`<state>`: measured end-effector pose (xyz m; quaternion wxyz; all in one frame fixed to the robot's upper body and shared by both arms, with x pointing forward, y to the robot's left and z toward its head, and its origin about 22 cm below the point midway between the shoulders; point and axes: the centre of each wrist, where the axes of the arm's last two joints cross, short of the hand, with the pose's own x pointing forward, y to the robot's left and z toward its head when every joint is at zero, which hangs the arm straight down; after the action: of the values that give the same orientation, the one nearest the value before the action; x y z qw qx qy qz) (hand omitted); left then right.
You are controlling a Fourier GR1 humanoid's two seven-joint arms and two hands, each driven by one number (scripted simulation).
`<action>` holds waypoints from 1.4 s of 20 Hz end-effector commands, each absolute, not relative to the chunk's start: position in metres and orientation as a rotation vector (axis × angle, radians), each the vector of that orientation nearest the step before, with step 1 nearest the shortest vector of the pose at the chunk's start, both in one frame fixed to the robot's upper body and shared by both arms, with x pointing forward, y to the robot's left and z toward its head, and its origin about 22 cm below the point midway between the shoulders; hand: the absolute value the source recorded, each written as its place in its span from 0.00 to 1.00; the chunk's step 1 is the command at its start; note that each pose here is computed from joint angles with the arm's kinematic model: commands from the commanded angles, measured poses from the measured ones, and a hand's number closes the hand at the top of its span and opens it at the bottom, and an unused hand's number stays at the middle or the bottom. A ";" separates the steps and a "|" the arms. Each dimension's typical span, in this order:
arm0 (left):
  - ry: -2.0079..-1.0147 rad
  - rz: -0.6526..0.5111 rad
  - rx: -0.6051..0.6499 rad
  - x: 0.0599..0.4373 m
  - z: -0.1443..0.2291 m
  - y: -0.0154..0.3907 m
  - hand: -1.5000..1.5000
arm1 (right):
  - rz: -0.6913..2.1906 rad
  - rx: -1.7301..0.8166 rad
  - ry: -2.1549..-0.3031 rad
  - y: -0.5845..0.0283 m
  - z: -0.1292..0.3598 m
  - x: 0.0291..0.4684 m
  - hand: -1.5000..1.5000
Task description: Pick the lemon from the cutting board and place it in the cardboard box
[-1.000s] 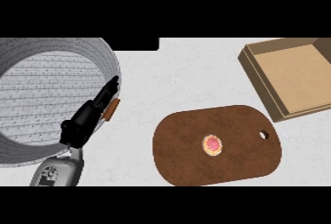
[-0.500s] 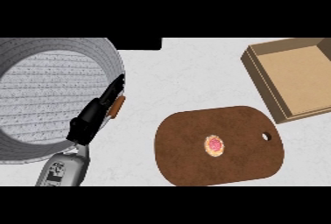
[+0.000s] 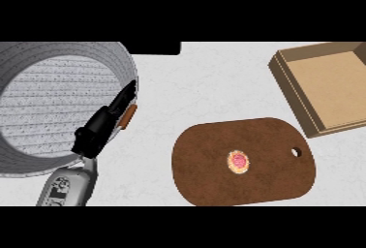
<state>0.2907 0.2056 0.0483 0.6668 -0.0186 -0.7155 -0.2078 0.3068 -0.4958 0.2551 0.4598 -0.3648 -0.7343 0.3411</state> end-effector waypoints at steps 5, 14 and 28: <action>-1.598 -0.482 -0.064 0.280 0.032 0.184 0.50 | 0.942 -0.994 -1.726 -0.475 0.222 0.355 1.00; -1.622 -0.490 -0.050 0.286 0.033 0.193 0.50 | 0.935 -0.920 -1.605 -0.470 0.163 0.379 1.00; -1.608 -0.489 -0.070 0.283 0.041 0.203 0.50 | 0.417 -0.563 -1.781 -0.484 0.129 0.371 0.00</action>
<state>0.2909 0.1950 0.0473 0.6563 -0.0310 -0.7215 -0.2185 0.3798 -0.4735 0.1362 0.5861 -0.2777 -0.7128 0.2671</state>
